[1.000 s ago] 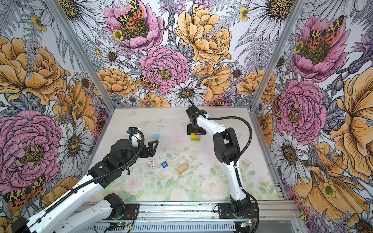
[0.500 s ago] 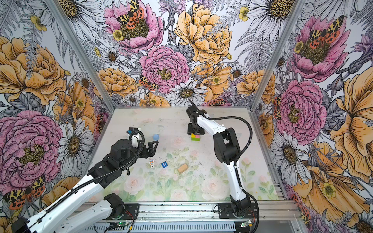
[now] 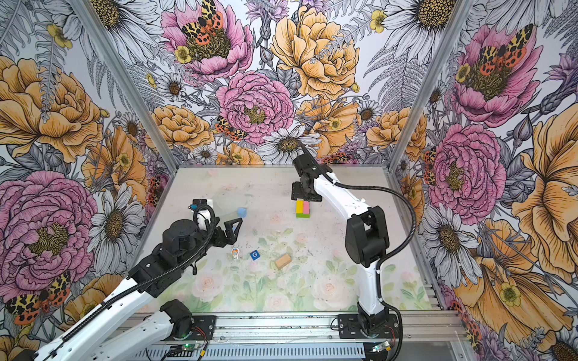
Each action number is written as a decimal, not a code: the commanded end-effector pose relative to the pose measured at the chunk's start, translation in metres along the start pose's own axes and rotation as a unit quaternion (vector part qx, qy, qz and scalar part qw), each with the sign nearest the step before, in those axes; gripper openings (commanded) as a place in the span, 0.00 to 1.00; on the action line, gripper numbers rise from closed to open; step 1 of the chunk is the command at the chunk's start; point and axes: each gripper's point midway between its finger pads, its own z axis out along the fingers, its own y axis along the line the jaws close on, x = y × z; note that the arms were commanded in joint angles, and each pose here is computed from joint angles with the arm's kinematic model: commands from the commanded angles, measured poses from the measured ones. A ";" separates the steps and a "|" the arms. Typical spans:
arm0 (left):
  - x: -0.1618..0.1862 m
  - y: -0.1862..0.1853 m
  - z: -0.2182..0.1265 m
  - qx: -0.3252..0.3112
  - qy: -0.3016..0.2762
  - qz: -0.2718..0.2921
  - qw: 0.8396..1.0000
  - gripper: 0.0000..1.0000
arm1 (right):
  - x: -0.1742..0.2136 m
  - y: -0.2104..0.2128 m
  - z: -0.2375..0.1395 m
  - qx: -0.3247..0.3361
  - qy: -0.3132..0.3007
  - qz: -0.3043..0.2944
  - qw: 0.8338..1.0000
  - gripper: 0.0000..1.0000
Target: Build the wood block tower
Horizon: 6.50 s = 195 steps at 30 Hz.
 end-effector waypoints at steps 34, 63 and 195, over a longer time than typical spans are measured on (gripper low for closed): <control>0.163 -0.019 -0.041 0.073 0.115 -0.036 0.990 0.98 | 0.229 0.082 0.009 -0.104 0.090 -0.185 0.973 0.75; 0.155 -0.015 -0.044 0.070 0.100 -0.037 0.992 0.98 | 0.246 0.078 0.051 -0.051 0.125 -0.214 0.968 0.76; 0.051 -0.024 0.032 0.047 0.096 0.038 0.994 0.99 | 0.020 0.001 0.039 0.009 0.045 -0.026 0.999 0.49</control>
